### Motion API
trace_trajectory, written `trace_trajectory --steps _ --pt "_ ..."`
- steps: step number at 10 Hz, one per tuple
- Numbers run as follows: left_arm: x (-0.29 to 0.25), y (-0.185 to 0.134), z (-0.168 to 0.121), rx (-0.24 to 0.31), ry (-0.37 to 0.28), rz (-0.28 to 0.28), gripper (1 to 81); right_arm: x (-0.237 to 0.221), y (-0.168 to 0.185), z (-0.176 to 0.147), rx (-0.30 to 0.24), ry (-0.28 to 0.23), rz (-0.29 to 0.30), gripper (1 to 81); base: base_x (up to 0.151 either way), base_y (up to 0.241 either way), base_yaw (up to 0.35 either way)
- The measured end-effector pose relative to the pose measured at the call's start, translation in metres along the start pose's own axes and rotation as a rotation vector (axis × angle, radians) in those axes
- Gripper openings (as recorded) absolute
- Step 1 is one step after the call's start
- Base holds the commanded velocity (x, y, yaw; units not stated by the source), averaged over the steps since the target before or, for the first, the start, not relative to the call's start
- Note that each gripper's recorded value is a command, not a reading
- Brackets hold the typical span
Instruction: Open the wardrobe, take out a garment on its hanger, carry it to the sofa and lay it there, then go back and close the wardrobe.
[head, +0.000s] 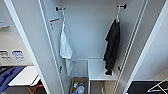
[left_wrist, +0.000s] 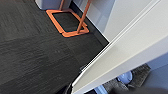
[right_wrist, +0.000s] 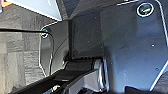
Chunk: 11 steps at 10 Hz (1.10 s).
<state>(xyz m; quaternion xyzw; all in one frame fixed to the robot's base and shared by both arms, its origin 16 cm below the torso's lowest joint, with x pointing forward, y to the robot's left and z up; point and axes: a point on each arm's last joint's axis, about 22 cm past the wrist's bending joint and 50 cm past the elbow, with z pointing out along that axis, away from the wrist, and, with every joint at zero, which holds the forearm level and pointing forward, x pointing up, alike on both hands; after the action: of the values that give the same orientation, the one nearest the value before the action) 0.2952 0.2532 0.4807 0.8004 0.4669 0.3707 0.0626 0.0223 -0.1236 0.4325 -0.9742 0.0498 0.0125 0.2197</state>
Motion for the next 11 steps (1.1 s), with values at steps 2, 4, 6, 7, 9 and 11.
trace_trajectory --steps 2,4,6,7,9,11 --pt "-0.01 -0.022 -0.007 0.021 -0.035 0.013 81.1 0.001 -0.002 0.001 0.003 0.002 -0.008 81.1 0.0 0.0 0.0" --pt "-0.043 -0.025 -0.013 -0.026 -0.209 0.115 81.1 0.001 -0.002 0.001 0.002 0.002 -0.008 81.1 0.0 0.0 0.0" --pt "-0.086 -0.054 -0.034 -0.049 -0.45 0.278 81.1 0.002 0.0 0.0 -0.001 0.002 -0.015 81.1 0.0 0.0 0.0" --pt "-0.091 -0.066 -0.04 -0.068 -0.518 0.361 81.1 0.002 0.003 0.0 -0.007 0.002 -0.019 81.1 0.0 0.0 0.0" --pt "-0.106 -0.072 -0.055 -0.143 -0.628 0.499 81.1 0.002 0.01 -0.001 -0.022 0.003 -0.036 81.1 0.0 0.0 0.0" --pt "-0.15 -0.093 -0.101 -0.24 -0.781 0.671 81.1 0.005 0.018 -0.003 -0.041 0.0 -0.078 81.1 0.0 0.0 0.0"
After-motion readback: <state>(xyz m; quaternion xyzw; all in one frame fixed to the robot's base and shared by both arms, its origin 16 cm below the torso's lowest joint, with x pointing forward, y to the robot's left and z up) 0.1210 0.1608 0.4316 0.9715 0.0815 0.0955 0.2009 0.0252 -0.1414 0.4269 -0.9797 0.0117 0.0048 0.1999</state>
